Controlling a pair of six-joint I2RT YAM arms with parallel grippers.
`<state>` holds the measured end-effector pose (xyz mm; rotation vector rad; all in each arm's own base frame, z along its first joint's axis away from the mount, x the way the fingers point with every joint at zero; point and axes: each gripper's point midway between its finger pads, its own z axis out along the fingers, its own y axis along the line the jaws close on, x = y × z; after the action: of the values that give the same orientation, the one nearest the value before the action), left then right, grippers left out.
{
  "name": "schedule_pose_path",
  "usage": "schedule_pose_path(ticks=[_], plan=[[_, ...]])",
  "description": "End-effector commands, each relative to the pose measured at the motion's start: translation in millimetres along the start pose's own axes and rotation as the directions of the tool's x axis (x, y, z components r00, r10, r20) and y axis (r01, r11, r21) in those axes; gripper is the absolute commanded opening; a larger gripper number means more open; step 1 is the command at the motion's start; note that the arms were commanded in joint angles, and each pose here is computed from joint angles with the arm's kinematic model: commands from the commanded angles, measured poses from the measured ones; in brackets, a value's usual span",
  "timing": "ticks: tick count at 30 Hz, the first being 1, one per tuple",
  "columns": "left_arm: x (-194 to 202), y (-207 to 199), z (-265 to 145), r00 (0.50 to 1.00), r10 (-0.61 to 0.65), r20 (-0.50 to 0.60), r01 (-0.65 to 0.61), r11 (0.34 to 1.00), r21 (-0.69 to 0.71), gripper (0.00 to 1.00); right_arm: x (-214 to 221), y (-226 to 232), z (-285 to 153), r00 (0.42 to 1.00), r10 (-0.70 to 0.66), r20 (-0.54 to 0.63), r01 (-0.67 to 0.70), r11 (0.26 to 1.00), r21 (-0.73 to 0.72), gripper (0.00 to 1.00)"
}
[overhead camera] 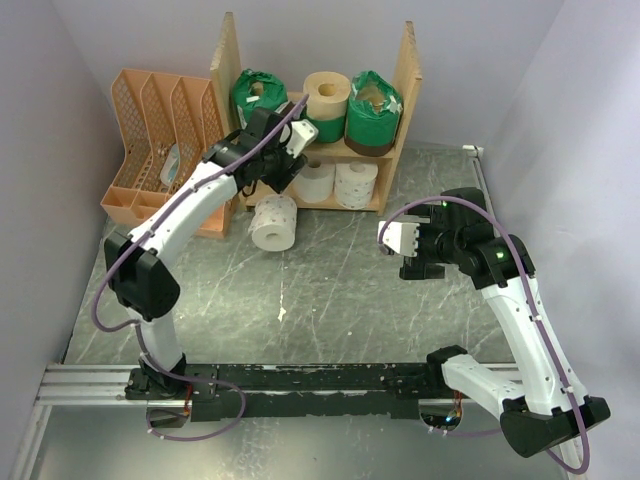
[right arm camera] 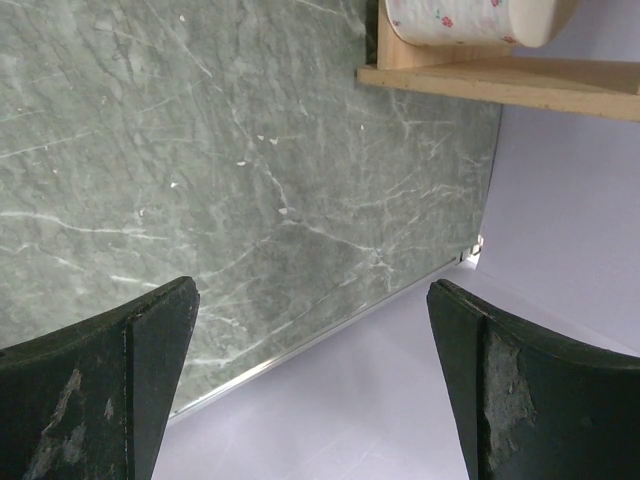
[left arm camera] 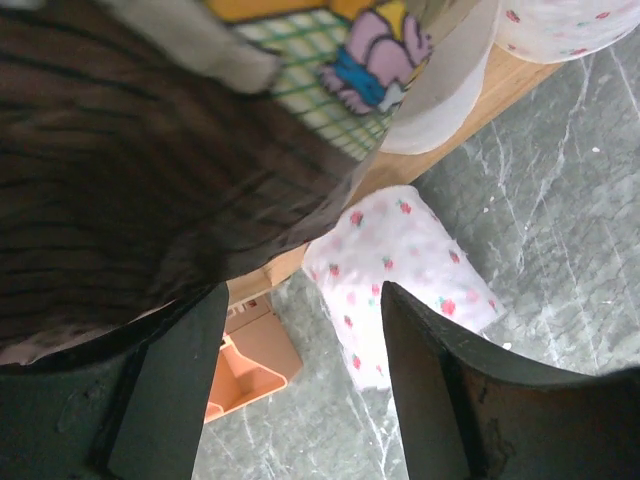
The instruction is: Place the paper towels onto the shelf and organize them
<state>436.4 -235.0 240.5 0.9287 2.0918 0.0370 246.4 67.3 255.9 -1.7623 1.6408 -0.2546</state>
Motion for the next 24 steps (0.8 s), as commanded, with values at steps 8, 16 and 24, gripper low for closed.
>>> schedule_pose_path(ticks=[8, 16, 24], plan=[[-17.8, -18.1, -64.0, 0.985, -0.083, 0.153, 0.078, 0.996, 0.04, 0.79, -2.1, -1.7, -3.1, 1.0, 0.013, 0.015, -0.013, 1.0, 0.009, 1.0], [-14.8, -52.8, -162.4, 0.932, -0.182, 0.315, 0.149, 0.981, 0.126, 0.91, -3.6, 21.4, -1.3, 0.999, 0.02, 0.033, -0.017, 0.996, -0.09, 1.0], [-4.8, -47.0, -221.5, 0.861, -0.255, 0.441, 0.201, 0.965, 0.166, 0.92, 0.2, 24.1, 11.9, 0.991, 0.131, -0.041, -0.137, 0.967, -0.216, 1.0]])
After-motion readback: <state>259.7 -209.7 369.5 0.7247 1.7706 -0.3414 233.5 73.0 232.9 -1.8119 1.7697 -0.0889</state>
